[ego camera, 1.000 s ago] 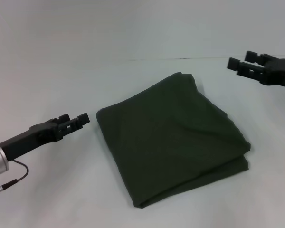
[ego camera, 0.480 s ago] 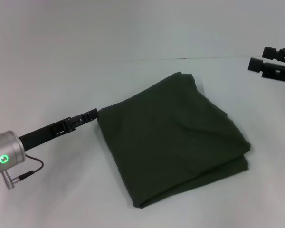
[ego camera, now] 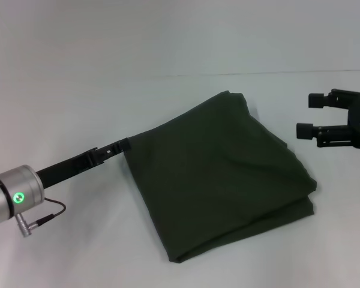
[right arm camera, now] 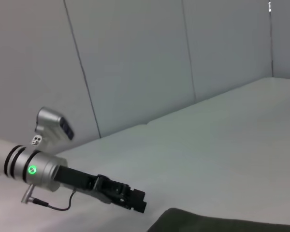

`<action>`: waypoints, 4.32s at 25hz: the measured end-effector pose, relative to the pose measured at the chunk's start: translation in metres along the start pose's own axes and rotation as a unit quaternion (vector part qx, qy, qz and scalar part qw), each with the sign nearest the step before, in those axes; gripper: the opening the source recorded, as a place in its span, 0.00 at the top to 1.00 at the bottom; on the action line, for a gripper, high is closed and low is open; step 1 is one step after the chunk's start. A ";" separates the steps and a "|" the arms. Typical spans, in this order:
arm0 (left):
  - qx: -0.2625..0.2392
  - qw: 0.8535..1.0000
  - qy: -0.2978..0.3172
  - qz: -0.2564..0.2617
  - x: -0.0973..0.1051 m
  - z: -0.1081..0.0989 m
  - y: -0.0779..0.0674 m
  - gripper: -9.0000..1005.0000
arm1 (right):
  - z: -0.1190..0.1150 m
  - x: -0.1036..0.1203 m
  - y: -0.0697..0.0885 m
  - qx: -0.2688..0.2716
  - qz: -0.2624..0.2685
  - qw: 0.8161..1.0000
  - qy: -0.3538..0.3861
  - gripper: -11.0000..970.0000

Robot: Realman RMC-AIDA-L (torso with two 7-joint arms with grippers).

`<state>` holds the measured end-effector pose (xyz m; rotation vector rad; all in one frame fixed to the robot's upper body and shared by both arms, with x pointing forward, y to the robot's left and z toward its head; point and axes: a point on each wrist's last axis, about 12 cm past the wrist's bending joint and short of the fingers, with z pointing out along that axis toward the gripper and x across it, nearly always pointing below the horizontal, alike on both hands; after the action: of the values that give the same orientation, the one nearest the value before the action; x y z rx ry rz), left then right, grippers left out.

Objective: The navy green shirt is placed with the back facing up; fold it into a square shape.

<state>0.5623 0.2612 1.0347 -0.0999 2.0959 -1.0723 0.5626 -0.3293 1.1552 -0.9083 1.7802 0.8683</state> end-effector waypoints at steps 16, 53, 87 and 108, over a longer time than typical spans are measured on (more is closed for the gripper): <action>0.013 0.999 0.009 -0.042 -0.004 0.012 -0.009 0.10 | 0.007 0.012 0.005 0.007 -0.010 1.000 -0.008 0.04; -0.035 0.998 0.041 0.030 -0.006 0.043 -0.018 0.13 | 0.008 0.008 0.005 0.015 -0.007 0.999 -0.030 0.04; -0.033 0.997 0.024 0.066 -0.038 0.054 -0.031 0.96 | 0.015 0.014 0.012 0.019 0.000 0.998 -0.065 0.04; -0.032 0.994 0.021 0.107 -0.062 0.073 -0.051 0.96 | 0.024 0.018 0.015 0.014 0.001 0.997 -0.072 0.04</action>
<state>0.6409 0.2042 1.0824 0.1148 2.1233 -0.8867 0.5541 -0.3049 1.1335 -0.8055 1.6648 0.8852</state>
